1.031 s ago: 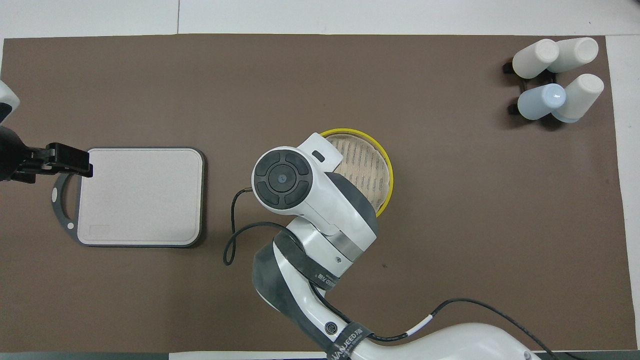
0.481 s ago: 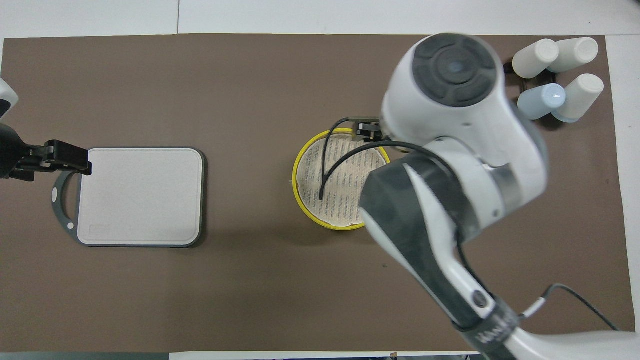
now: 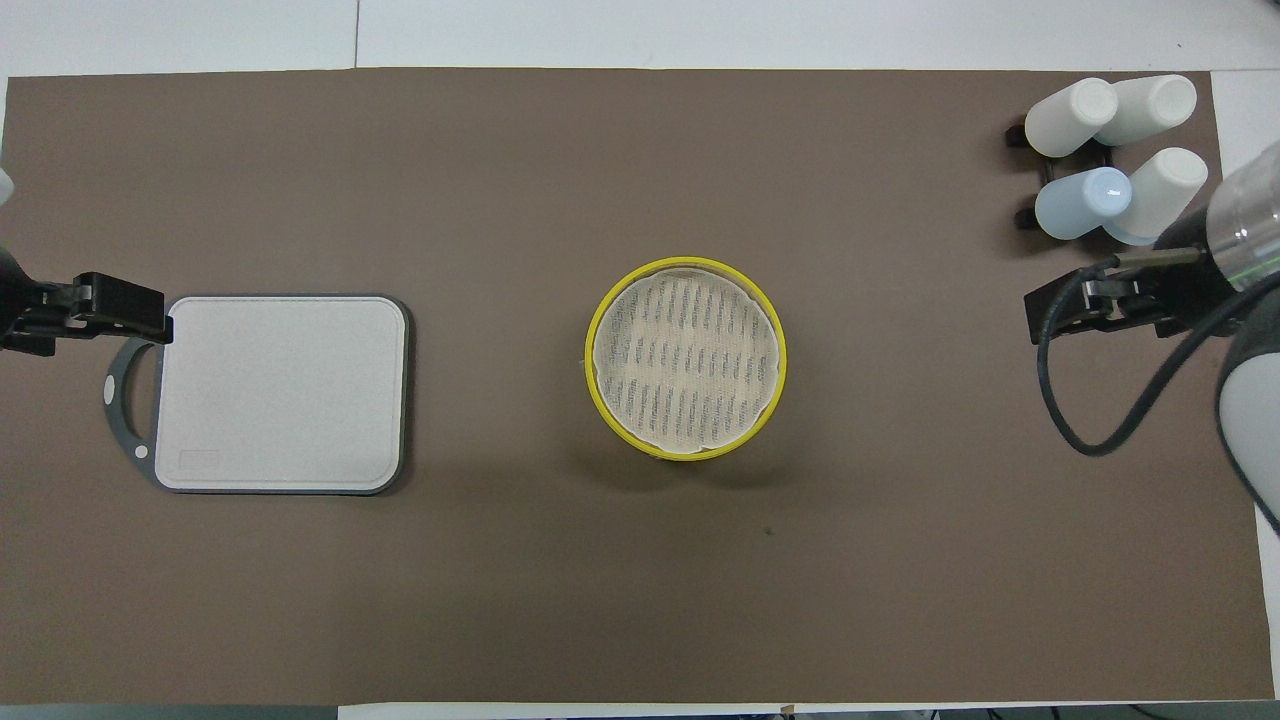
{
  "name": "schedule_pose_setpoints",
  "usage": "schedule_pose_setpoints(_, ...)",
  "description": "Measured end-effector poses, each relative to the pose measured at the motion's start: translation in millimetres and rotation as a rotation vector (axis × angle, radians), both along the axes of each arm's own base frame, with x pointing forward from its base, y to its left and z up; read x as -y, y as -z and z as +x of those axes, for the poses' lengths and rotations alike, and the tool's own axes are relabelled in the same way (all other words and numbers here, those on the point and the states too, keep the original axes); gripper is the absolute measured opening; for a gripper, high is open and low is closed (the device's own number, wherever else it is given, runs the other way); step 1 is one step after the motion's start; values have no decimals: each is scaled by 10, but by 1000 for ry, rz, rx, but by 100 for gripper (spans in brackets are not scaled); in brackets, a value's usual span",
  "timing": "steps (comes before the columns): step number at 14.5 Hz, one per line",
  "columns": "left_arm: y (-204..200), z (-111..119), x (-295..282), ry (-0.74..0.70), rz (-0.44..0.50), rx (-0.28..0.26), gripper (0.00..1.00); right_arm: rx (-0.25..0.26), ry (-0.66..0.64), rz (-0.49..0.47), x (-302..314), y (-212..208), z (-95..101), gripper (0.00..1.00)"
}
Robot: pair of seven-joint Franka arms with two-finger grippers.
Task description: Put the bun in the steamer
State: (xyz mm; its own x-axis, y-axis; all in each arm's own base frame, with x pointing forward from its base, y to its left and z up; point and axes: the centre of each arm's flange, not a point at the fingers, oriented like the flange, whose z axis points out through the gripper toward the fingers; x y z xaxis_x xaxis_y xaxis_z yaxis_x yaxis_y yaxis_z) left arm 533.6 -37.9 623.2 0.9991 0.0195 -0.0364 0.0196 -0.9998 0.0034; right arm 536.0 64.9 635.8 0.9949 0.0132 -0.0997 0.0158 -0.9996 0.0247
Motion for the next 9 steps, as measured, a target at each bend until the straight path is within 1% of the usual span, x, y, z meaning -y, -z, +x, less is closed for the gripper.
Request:
schedule_pose_setpoints(2, 0, 1, -10, -2, 0, 0, 100, -8, -11, -1, -54, 33, -69, 100)
schedule_pose_setpoints(3, 0, 1, -14, -3, 0, 0, 100, 7, -17, 0, -82, 46, -69, 100)
schedule_pose_setpoints(4, -1, 1, -15, -3, 0, 0, 100, 34, -25, 4, -99, 51, -39, 100)
schedule_pose_setpoints(5, -1, 1, -14, -3, 0, 0, 100, 43, -35, 6, -87, 71, -19, 100)
schedule_pose_setpoints(9, -3, 1, -13, -2, 0, 1, 100, 34, -60, 0, 143, 134, 38, 100)
